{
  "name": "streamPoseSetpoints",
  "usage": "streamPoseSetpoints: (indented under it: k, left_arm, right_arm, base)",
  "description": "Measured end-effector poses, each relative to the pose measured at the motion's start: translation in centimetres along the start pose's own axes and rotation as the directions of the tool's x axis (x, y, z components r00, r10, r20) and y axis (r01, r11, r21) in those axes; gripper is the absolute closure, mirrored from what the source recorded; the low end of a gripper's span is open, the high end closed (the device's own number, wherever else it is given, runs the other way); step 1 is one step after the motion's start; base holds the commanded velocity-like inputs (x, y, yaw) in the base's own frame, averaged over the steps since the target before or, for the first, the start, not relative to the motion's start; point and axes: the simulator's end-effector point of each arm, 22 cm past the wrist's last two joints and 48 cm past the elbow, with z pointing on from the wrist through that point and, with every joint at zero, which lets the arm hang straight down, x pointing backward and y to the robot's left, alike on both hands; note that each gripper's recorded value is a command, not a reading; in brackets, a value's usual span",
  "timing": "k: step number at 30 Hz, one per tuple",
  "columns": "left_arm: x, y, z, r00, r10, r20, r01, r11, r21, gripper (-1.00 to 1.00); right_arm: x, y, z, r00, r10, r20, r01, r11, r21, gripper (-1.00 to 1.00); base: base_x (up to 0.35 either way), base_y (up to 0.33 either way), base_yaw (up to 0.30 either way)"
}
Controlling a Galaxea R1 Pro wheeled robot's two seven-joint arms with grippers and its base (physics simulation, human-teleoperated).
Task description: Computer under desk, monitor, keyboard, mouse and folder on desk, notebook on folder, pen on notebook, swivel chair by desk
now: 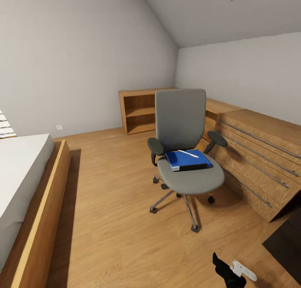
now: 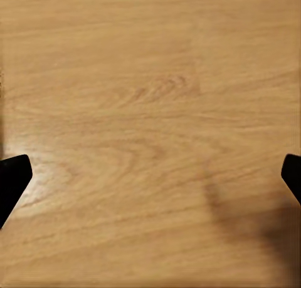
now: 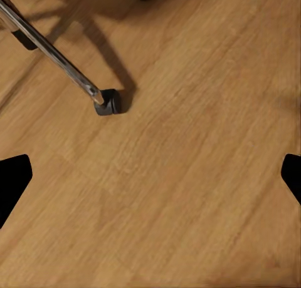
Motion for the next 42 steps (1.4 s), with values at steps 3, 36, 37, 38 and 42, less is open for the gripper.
streamPoseSetpoints:
  k: [3,36,37,38,42]
  left_arm:
    - [-0.1,-0.1,-0.5,1.0,0.0,-0.008,0.0,1.0,0.0,-1.0]
    - [-2.8,-0.6,-5.6,0.998,0.005,-0.057,-0.005,1.0,-0.002,-1.0]
    - [-3.0,-0.6,-5.7,0.998,0.005,-0.057,-0.005,1.0,-0.002,-1.0]
    - [-3.1,-0.6,-5.9,0.998,0.005,-0.057,-0.006,1.0,-0.002,-1.0]
    - [-3.6,-0.7,-6.5,0.998,0.006,-0.058,-0.006,1.0,-0.003,-1.0]
  right_arm:
    - [-0.3,-0.2,-0.4,1.0,-0.003,-0.003,0.003,1.0,0.023,-1.0]
    - [-4.4,6.7,-5.0,0.981,-0.194,0.031,0.196,0.974,-0.115,-1.0]
    - [-4.5,6.7,-5.1,0.98,-0.194,0.031,0.196,0.974,-0.115,-1.0]
    - [-4.7,6.8,-5.2,0.98,-0.194,0.031,0.197,0.974,-0.115,-1.0]
    - [-5.5,7.1,-5.7,0.98,-0.196,0.044,0.199,0.973,-0.116,-1.0]
  base:
    - [0.0,0.0,-0.146]
    - [0.0,0.0,-0.25]
    - [0.0,0.0,-0.259]
    - [0.0,0.0,-0.259]
    - [0.0,0.0,-0.259]
